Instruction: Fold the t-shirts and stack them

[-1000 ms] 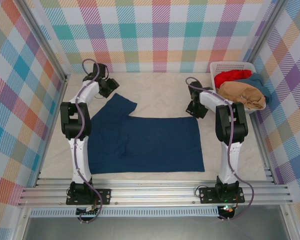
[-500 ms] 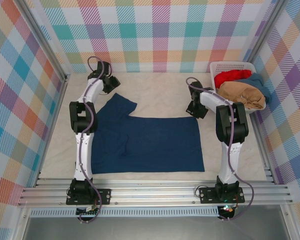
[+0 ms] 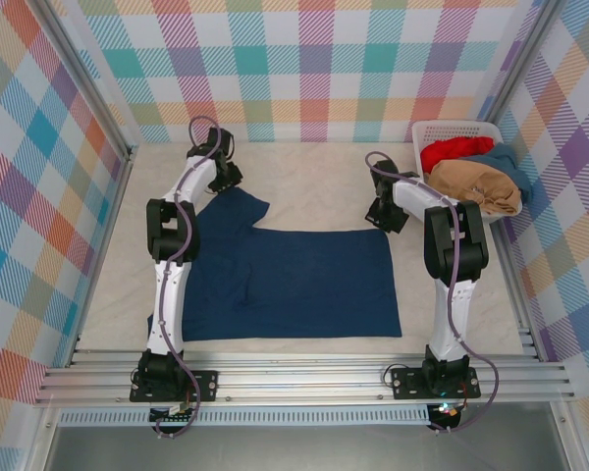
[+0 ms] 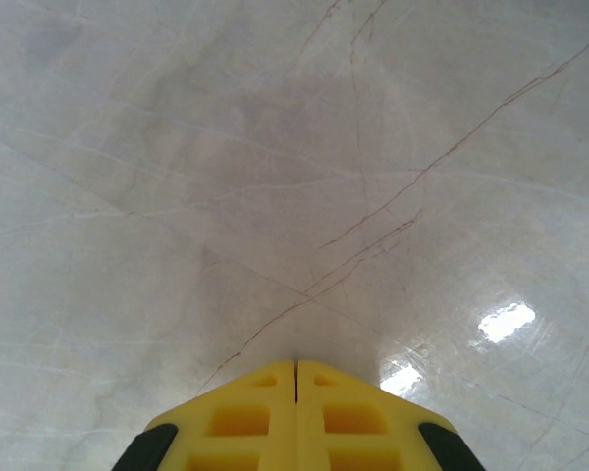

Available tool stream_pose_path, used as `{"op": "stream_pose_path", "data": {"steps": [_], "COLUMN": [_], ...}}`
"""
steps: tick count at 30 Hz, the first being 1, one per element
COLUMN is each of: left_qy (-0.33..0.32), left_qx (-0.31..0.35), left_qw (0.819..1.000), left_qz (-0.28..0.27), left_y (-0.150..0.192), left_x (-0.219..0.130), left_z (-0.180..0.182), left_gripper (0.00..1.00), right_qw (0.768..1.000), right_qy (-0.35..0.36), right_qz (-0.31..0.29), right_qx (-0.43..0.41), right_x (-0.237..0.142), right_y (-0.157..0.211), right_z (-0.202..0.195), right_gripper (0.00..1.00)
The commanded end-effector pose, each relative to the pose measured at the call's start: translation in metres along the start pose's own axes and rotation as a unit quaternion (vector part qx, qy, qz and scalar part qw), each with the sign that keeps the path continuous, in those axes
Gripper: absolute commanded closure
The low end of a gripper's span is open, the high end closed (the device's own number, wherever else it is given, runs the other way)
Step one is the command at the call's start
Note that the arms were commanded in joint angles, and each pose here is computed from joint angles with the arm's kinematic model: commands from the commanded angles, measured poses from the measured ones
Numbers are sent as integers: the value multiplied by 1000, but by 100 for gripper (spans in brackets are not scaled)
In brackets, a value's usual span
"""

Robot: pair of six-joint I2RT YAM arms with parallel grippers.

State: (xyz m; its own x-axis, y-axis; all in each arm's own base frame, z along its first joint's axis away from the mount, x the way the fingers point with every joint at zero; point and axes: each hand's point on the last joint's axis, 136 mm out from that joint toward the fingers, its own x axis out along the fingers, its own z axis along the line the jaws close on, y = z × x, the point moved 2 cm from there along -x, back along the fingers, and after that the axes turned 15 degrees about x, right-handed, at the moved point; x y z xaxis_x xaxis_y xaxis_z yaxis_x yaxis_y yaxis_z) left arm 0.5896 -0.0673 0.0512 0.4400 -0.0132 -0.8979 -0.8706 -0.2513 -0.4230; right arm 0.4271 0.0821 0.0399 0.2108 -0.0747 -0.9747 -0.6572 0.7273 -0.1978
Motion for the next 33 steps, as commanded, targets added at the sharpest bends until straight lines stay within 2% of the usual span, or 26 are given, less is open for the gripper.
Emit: {"op": "stream_pose_path", "data": {"steps": [1,3,7,14,19,23,29,33], "left_qy": [-22,-26,-29,-27,-36,-17,-1,20], "left_qx": [5,6,8,3,1,17,20,23], "left_qw": [1000,1000,999,999,998,997,998,998], "left_qz": [9,14,15,-21,-59,-70,-60,-48], "left_y": [2,5,7,-12,-33,-34,-5,30], "left_x": [-5,-3,-3,-22,-61,-94,-141,-173], "left_z": [6,7,5,-5,-5,-12,-8,-3], "left_gripper": [69,69,77,100,100,100,100,100], "right_qw": [999,999,999,999,999,999,996,993], "right_qy": [11,11,8,4,-19,-35,-57,-63], "right_qz": [38,39,37,37,29,33,63,88], "right_qx": [5,3,2,3,0,-11,-26,-40], "right_x": [6,5,3,1,-14,-29,-48,-61], "right_y": [17,18,17,16,10,9,24,40], "right_z": [-9,-9,-8,-6,3,7,0,-13], "right_gripper": [100,100,100,100,100,100,100,100]}}
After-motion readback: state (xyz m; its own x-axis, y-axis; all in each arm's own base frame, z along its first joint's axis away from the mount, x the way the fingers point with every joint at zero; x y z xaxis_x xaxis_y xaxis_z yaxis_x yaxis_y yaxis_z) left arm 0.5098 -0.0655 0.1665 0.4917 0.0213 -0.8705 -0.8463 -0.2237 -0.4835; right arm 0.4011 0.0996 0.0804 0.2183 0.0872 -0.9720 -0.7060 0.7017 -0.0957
